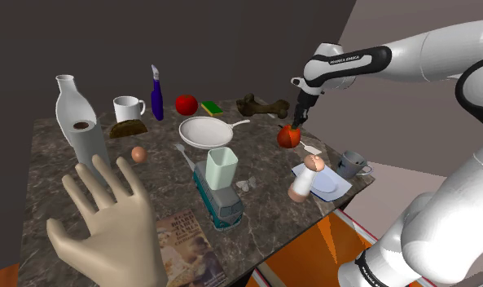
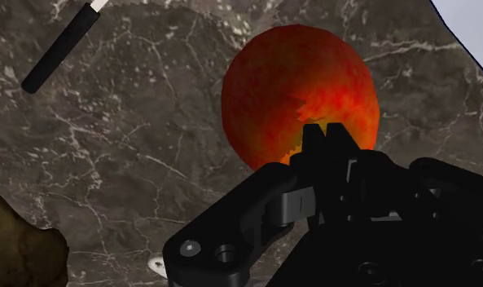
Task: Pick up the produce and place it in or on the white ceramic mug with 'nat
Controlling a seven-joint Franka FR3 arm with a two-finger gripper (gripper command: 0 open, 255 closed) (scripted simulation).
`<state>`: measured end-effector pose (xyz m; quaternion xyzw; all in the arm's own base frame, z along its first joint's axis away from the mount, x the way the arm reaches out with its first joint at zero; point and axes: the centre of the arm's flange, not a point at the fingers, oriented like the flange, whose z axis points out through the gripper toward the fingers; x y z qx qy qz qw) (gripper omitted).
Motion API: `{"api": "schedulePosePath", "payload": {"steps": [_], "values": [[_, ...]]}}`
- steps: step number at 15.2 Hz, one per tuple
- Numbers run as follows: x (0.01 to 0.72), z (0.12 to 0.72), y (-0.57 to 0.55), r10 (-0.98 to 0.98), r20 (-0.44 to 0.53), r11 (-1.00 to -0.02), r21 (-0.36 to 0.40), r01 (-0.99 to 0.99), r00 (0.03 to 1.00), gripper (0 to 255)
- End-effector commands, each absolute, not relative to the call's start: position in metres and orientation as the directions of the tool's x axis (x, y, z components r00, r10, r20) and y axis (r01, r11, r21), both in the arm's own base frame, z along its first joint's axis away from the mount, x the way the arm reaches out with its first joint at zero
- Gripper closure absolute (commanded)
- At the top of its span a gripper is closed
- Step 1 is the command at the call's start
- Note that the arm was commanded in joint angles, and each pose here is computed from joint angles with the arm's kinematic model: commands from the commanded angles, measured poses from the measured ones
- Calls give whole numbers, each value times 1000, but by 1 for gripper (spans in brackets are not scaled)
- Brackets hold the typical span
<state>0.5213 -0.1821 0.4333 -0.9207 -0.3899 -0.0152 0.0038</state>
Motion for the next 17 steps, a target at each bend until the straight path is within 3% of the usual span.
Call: {"api": "schedulePosePath", "payload": {"steps": [1,17], "values": [[521,445,-182,718,31,-696,5,718,695,255],[521,529,-182,718,31,-696,5,718,695,255]]}}
